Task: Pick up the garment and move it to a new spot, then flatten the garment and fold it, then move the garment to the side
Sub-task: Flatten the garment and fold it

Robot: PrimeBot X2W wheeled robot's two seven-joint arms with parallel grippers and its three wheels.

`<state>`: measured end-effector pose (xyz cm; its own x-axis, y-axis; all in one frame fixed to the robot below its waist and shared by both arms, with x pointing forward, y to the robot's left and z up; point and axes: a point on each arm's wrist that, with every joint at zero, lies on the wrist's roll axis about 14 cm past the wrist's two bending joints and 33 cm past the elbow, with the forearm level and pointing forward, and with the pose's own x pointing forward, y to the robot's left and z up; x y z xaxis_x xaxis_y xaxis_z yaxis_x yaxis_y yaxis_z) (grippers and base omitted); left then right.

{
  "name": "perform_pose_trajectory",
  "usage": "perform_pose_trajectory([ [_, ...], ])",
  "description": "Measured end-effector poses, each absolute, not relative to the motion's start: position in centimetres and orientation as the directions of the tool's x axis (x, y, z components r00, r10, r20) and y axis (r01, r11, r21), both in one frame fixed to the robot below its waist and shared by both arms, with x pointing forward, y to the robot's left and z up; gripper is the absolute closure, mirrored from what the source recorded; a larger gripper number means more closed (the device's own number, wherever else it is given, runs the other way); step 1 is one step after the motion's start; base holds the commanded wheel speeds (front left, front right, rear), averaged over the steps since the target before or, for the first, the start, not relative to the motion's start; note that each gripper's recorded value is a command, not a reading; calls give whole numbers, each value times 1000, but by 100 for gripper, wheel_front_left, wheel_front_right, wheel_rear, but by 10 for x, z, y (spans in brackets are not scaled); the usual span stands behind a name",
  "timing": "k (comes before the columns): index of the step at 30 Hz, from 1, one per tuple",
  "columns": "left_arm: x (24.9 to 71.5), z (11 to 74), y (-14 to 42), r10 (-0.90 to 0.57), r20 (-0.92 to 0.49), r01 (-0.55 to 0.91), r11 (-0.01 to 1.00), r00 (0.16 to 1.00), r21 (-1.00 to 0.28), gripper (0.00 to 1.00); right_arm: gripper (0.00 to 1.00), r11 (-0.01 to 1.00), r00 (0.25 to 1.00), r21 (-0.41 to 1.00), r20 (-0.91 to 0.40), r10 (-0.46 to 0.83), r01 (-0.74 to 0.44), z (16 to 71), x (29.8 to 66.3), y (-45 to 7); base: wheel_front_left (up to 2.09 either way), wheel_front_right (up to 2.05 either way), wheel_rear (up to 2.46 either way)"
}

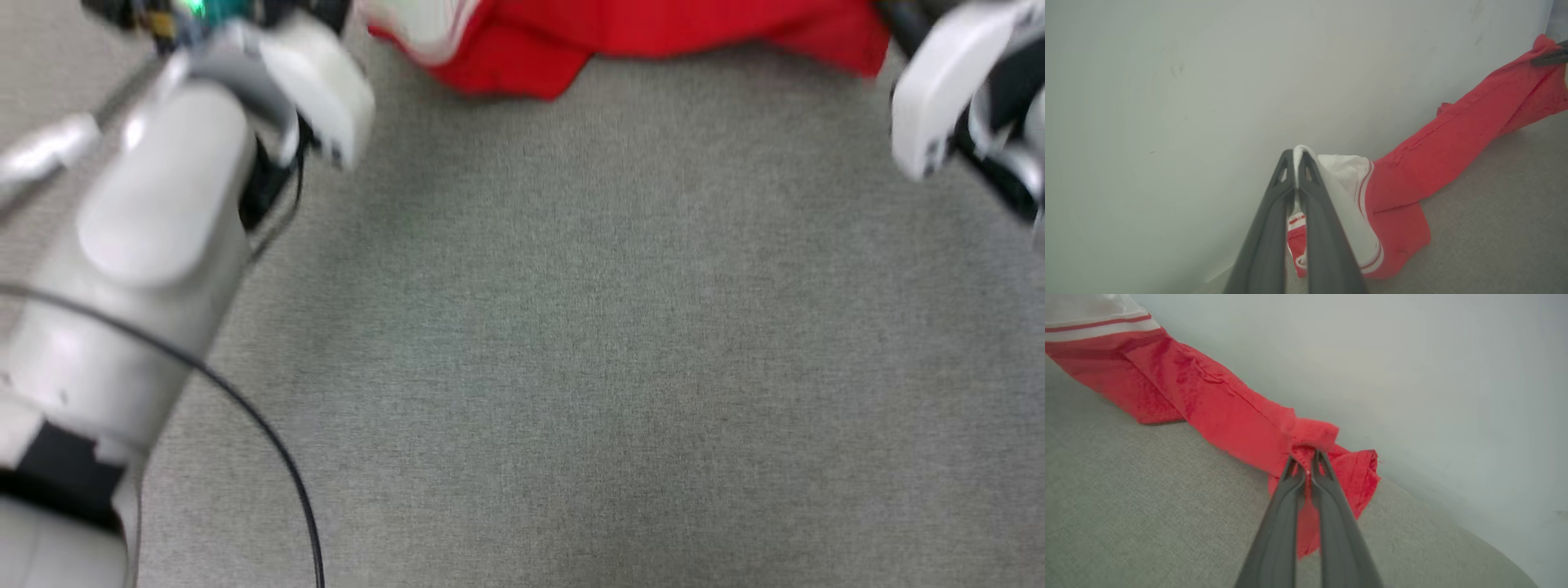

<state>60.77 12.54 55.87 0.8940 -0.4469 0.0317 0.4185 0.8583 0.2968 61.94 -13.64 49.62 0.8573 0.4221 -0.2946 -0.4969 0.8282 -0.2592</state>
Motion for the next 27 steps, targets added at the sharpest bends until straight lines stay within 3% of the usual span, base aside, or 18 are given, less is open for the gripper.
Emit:
perform_pose_trajectory([
  [12, 486, 515, 140, -426, -50, 426, 878, 903, 217, 100, 100, 815, 796, -166, -390, 463, -555, 463, 516, -157, 0, 0, 0],
  [27, 316, 441, 153, -338, -347, 357, 934, 875, -11, 100, 100, 822, 740, -98, -503, 446, -562, 426, 396, -196, 0, 0, 0],
])
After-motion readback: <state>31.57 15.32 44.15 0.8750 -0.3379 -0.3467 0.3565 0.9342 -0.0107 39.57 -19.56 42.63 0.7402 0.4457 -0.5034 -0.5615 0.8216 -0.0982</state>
